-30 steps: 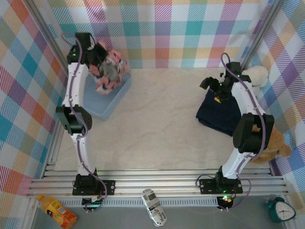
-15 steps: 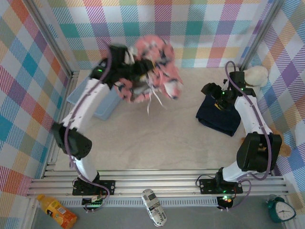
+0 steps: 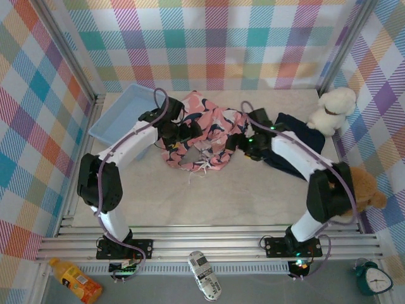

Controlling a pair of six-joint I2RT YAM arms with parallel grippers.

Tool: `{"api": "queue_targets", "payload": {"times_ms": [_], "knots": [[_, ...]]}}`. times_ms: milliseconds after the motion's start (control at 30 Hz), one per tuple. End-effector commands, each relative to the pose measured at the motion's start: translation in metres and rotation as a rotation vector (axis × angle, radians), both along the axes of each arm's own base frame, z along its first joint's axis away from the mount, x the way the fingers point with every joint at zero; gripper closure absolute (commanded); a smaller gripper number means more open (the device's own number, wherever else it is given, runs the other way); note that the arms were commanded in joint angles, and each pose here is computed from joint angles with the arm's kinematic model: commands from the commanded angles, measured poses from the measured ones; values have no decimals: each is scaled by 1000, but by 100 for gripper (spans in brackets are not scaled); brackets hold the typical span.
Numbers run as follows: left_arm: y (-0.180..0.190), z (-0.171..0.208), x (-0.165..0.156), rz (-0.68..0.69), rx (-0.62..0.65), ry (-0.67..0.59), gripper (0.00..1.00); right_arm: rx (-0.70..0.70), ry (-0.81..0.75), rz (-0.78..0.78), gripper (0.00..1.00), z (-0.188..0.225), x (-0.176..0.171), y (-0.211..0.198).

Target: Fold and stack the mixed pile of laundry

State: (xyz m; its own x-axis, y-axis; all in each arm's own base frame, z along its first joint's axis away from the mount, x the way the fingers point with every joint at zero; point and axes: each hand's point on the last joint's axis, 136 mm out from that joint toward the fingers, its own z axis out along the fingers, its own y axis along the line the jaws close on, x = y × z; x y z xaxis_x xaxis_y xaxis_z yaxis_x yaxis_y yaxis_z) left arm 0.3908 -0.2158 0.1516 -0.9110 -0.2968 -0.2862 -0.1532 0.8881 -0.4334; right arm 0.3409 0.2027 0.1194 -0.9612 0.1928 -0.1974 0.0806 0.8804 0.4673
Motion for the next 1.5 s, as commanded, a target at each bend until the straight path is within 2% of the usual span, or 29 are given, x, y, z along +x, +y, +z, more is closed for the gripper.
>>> {"api": "queue_targets", "payload": {"times_ms": [0,200,333,433,500,533,600,633,667,800,900,1033,1167,1233,1300,1367,1467], "knots": [[39,-38,0,49,210,-6,4,-53,10,20,20,-18,20,22],[61,-80,3,34,386,35,9,-157,54,78,30,-46,41,62],[70,-107,-2,19,459,104,14,-252,123,90,37,-78,37,66],[69,-123,-8,-3,465,157,22,-332,185,70,49,-95,29,53],[70,-129,-11,-8,472,175,41,-401,209,69,67,-99,25,41],[71,-131,-13,-5,478,182,56,-436,205,56,77,-97,25,32],[72,-129,-14,-2,472,186,78,-469,183,46,88,-87,23,20],[71,-123,-15,5,460,184,97,-473,158,38,93,-79,23,15],[70,-115,-14,14,439,176,100,-467,133,35,99,-70,23,11],[53,-52,0,39,298,75,100,-407,10,44,100,-16,32,5],[43,24,21,51,180,-57,100,-371,-94,56,100,37,44,2],[39,141,47,42,44,-285,100,-313,-291,46,100,133,66,-7],[39,251,69,19,-72,-544,87,-246,-567,38,100,237,91,-14],[38,289,76,12,-121,-627,86,-206,-666,16,100,281,100,-20],[35,318,77,4,-160,-691,84,-163,-756,-8,100,321,100,-25],[32,332,77,-5,-195,-728,84,-152,-816,-11,100,340,97,-27],[26,320,76,-31,-215,-692,84,-160,-821,2,100,333,90,-29]]}}
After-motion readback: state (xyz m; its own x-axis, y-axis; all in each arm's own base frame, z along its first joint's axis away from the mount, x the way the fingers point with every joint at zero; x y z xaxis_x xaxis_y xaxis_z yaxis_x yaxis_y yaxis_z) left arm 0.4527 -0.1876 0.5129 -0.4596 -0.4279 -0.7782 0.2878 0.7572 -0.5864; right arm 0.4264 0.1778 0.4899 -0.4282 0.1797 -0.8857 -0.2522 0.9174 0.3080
